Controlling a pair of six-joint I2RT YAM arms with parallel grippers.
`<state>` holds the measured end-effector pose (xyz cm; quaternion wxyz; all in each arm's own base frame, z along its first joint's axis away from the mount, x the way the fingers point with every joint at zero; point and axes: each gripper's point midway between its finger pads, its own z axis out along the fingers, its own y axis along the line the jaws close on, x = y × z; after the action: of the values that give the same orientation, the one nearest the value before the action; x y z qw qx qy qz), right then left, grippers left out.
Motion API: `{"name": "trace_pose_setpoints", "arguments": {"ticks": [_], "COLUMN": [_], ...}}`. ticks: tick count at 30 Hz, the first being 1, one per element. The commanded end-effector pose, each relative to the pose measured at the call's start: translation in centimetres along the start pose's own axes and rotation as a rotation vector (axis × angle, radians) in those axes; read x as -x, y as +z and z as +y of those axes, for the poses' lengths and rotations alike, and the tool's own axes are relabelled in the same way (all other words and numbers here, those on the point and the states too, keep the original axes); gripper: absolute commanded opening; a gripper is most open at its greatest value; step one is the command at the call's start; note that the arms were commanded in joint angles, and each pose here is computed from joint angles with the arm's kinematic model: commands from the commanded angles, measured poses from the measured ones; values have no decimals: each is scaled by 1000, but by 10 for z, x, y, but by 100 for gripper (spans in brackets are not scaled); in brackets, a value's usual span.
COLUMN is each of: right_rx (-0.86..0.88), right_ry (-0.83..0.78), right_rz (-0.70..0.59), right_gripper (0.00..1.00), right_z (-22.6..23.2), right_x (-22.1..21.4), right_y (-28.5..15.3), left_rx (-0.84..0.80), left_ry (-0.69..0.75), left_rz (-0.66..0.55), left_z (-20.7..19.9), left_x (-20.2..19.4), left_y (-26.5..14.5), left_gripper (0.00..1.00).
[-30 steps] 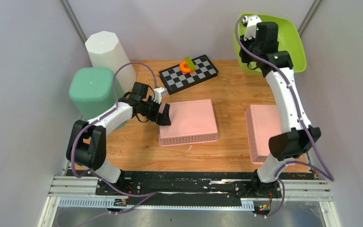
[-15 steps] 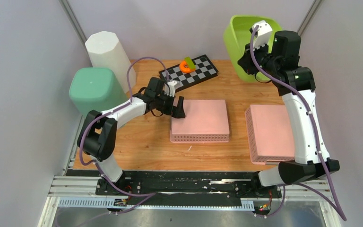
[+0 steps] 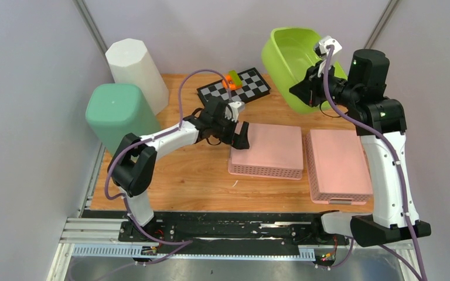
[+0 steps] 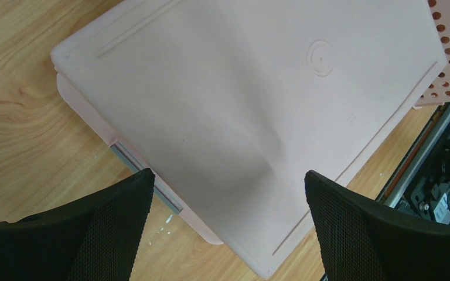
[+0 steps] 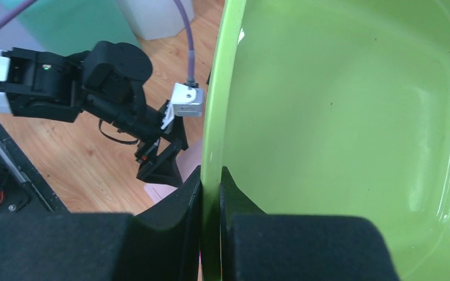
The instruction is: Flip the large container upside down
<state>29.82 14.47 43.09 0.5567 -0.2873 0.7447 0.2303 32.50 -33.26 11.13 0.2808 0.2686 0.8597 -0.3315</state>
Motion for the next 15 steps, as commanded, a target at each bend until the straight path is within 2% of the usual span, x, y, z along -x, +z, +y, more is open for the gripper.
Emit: {"name": "trace_pose_setpoints", "arguments": {"ticks": [1, 8, 13, 15], "right_rx": [101, 185, 276, 322], "right_ry": [-86, -102, -194, -236], "right_rz": [-78, -83, -53, -32], "right_gripper": [2, 2, 2, 2], "right_z": [24, 41, 74, 89], "right_x": [19, 21, 15, 10], "right_y": [-10, -7, 8, 16], "left_rx": [28, 72, 165, 216], "left_ry": [18, 133, 226, 217], "left_rz": [-36, -183, -270, -323], "left_z": [0, 7, 24, 32], "left_x": [17, 52, 61, 63], "left_y": [-7, -93, -168, -202], "left_gripper": [100, 100, 100, 100]}}
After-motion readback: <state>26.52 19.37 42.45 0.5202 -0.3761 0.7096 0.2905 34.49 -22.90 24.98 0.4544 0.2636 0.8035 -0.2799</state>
